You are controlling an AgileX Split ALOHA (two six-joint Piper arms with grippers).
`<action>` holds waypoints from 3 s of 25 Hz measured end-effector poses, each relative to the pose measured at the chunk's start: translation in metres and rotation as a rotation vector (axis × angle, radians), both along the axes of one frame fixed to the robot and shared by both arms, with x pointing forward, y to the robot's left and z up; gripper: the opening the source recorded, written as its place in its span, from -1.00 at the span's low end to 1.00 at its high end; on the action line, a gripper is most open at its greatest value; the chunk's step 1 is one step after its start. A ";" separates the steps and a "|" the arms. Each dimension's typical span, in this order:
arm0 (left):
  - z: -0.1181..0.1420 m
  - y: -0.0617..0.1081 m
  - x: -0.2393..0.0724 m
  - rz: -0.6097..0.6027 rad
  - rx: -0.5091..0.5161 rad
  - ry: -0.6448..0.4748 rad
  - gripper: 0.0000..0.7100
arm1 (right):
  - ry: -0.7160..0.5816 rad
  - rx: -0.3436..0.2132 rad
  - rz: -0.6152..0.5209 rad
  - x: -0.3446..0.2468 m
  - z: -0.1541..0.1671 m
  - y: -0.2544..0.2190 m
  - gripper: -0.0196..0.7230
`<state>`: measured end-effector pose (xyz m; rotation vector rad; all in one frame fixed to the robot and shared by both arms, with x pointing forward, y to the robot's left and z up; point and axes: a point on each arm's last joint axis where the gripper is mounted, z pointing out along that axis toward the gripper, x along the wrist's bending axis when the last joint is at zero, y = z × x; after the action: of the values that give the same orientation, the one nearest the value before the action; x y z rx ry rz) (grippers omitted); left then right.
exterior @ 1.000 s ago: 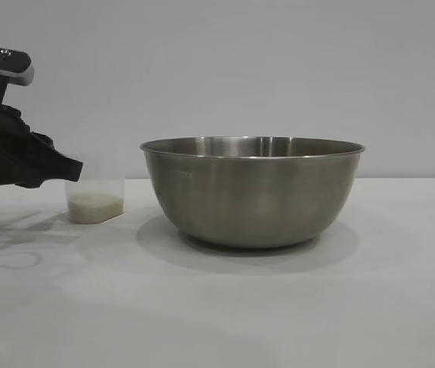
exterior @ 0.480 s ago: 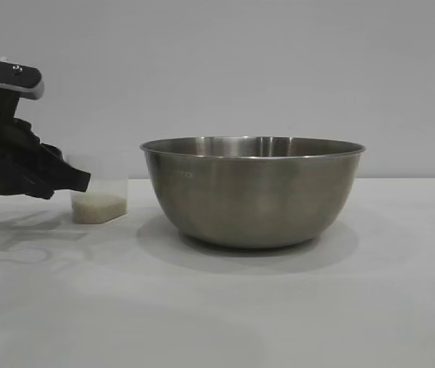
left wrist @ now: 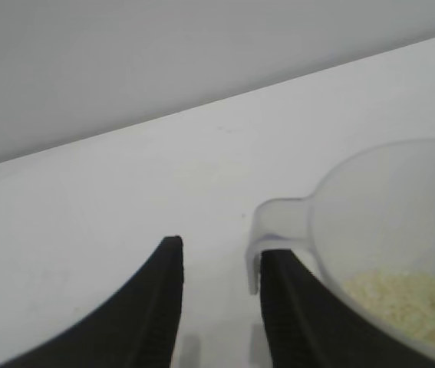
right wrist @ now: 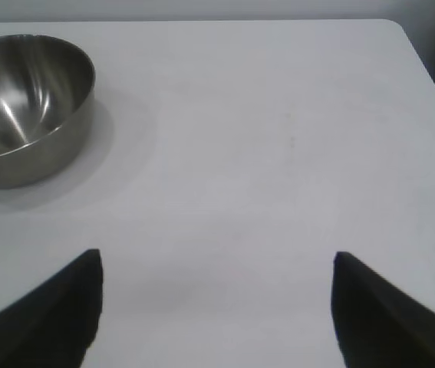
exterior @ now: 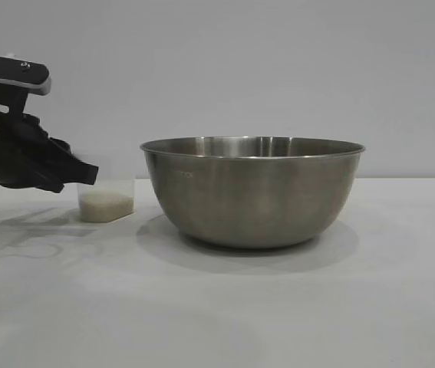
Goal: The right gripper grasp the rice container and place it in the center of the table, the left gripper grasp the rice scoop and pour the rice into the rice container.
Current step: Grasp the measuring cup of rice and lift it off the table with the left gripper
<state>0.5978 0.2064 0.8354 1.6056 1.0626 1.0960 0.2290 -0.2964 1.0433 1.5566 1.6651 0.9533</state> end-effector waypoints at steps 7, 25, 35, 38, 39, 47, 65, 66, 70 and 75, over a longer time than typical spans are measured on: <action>0.000 -0.001 0.000 -0.010 0.002 -0.001 -0.82 | 0.000 0.000 0.000 0.000 0.000 0.000 0.46; 0.003 -0.002 0.000 -0.018 0.000 -0.009 -1.00 | 0.000 0.000 0.000 0.000 0.000 0.000 0.46; 0.003 -0.002 0.000 -0.025 0.002 -0.009 -1.00 | 0.000 0.000 0.000 0.000 0.000 0.000 0.46; 0.003 -0.003 0.000 -0.045 0.006 -0.011 -0.82 | 0.000 0.000 0.000 0.000 0.000 0.000 0.46; 0.003 -0.004 0.000 -0.048 0.005 -0.010 -0.82 | 0.000 0.000 0.000 0.000 0.000 0.000 0.46; 0.003 -0.005 -0.001 -0.063 0.009 -0.011 -0.67 | 0.000 0.000 0.000 0.000 0.000 0.000 0.46; 0.009 0.006 0.011 -0.098 -0.009 -0.042 -0.67 | 0.000 0.000 0.000 0.000 0.000 0.000 0.46; 0.009 0.006 0.011 -0.100 -0.009 -0.043 -0.67 | 0.000 0.000 0.000 0.000 0.000 0.000 0.46; 0.009 0.006 0.011 -0.100 -0.010 -0.042 -0.87 | 0.000 0.000 0.000 0.000 0.000 0.000 0.46; 0.010 0.006 0.012 -0.100 -0.010 -0.044 -1.00 | 0.000 0.000 0.000 0.000 0.000 0.000 0.46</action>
<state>0.6096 0.2120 0.8449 1.6019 0.9471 1.0523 0.2290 -0.2964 1.0433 1.5566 1.6651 0.9533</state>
